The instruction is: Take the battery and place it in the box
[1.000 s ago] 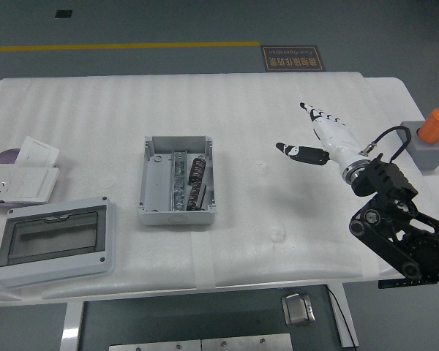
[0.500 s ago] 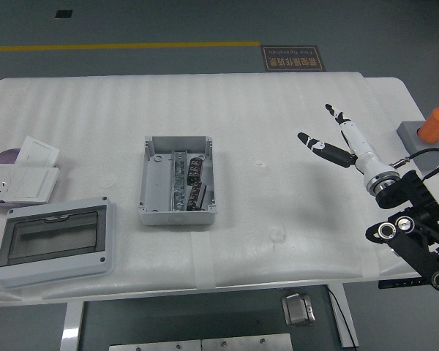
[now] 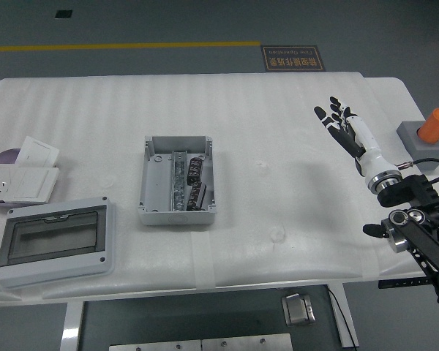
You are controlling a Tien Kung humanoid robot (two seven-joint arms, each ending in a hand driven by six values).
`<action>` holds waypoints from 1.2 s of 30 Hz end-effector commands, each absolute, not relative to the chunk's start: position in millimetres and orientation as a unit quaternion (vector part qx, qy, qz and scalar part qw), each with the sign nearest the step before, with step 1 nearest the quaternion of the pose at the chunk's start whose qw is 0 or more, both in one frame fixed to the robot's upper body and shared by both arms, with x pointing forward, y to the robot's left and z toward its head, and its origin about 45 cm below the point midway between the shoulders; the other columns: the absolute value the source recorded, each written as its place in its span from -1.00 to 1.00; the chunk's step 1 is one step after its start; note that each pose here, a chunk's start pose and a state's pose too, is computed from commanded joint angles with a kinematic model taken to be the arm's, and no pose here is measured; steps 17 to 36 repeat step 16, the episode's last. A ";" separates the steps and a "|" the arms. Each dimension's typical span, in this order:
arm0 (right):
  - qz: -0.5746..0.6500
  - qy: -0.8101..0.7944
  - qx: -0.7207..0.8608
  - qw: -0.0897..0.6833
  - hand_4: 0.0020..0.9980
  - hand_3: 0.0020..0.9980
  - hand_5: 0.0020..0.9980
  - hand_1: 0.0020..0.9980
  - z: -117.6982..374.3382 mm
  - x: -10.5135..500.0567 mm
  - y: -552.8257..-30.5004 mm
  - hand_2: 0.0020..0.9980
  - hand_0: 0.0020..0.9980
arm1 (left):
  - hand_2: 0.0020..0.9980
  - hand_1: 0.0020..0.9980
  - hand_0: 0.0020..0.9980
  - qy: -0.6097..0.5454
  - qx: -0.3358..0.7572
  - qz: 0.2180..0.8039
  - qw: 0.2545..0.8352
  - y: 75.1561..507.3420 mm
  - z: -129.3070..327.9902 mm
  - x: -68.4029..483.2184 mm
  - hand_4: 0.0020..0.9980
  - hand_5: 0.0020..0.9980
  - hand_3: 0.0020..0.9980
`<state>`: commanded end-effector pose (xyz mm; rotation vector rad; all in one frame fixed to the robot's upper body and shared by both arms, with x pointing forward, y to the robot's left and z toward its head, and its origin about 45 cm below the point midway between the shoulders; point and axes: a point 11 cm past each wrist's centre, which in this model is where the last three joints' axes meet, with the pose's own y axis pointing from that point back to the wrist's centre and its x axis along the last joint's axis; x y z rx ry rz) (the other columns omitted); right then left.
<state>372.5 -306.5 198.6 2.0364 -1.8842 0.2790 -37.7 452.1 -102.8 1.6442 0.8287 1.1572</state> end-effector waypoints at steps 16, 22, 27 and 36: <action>0.058 -0.658 0.732 0.169 0.77 1.00 0.73 0.83 176.0 366.0 -292.9 0.91 0.92 | 0.04 0.30 0.25 0.349 0.676 0.468 0.450 459.6 -99.0 -56.3 0.03 -0.12 0.20; 0.058 -0.658 0.732 0.169 0.77 1.00 0.73 0.83 176.0 366.0 -292.9 0.91 0.92 | 0.04 0.30 0.25 0.349 0.676 0.468 0.450 459.6 -99.0 -56.3 0.03 -0.12 0.20; 0.058 -0.658 0.732 0.169 0.77 1.00 0.73 0.83 176.0 366.0 -292.9 0.91 0.92 | 0.04 0.30 0.25 0.349 0.676 0.468 0.450 459.6 -99.0 -56.3 0.03 -0.12 0.20; 0.058 -0.658 0.732 0.169 0.77 1.00 0.73 0.83 176.0 366.0 -292.9 0.91 0.92 | 0.04 0.30 0.25 0.349 0.676 0.468 0.450 459.6 -99.0 -56.3 0.03 -0.12 0.20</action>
